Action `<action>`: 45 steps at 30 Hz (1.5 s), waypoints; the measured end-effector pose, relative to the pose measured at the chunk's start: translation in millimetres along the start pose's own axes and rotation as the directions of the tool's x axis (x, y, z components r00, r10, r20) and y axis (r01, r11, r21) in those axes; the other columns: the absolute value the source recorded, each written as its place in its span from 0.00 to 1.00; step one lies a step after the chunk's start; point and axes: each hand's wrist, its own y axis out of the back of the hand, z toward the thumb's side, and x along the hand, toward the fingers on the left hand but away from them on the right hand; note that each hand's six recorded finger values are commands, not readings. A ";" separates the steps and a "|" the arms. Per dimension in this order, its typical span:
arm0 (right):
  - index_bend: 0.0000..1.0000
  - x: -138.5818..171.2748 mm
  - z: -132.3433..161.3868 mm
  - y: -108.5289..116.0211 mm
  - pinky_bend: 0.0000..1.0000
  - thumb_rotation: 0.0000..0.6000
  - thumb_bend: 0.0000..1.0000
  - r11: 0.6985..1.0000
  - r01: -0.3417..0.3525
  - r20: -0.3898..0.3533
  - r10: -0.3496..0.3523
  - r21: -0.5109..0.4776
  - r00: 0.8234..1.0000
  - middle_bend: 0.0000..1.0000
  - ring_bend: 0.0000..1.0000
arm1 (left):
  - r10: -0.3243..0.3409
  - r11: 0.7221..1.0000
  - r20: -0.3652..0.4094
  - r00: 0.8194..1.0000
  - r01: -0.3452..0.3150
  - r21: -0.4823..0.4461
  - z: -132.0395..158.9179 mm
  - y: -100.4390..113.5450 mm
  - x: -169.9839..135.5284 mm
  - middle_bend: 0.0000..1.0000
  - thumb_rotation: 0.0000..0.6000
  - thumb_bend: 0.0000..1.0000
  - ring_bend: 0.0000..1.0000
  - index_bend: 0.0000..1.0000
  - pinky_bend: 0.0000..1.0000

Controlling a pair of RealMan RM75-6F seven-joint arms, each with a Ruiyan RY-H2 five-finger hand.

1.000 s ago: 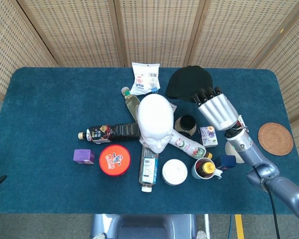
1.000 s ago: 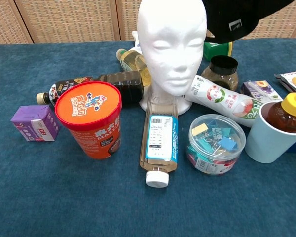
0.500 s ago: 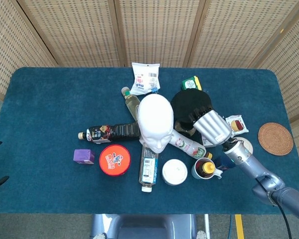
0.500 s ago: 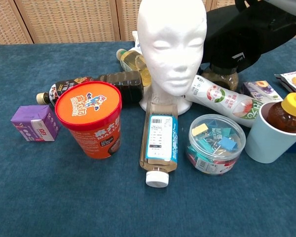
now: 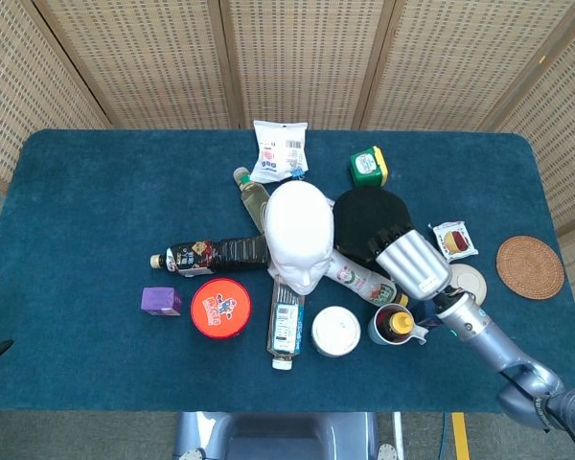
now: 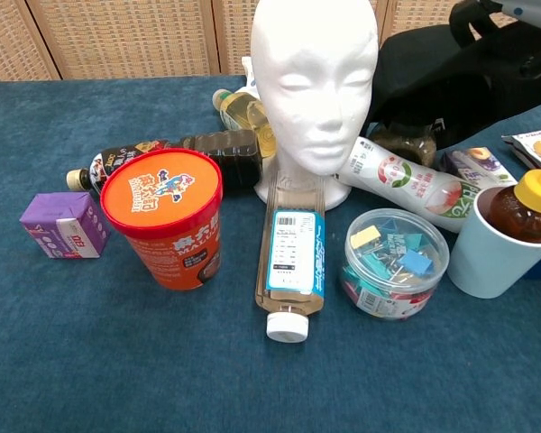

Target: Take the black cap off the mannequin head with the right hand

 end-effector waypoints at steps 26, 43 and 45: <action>0.12 31.7 -0.4 37.7 0.33 1.00 0.00 0.983 -0.159 -0.041 0.156 -0.087 0.987 0.14 0.16 | -0.001 1.000 0.003 1.000 0.001 -0.008 -1.1 1.5 -0.9 0.00 1.00 0.12 0.00 0.16 0.06; 0.01 94.6 -55.1 46.2 0.15 1.00 0.00 0.955 -0.181 0.215 0.232 -0.236 0.949 0.00 0.00 | 0.012 1.000 0.007 1.000 -0.012 -0.017 -0.6 2.8 -5.5 0.00 1.00 0.12 0.00 0.16 0.06; 0.01 107.4 -61.2 45.5 0.14 1.00 0.00 0.950 -0.163 0.255 0.233 -0.266 0.938 0.00 0.00 | 0.014 1.000 0.006 1.000 -0.014 -0.018 -0.5 2.1 -6.5 0.00 1.00 0.12 0.00 0.16 0.06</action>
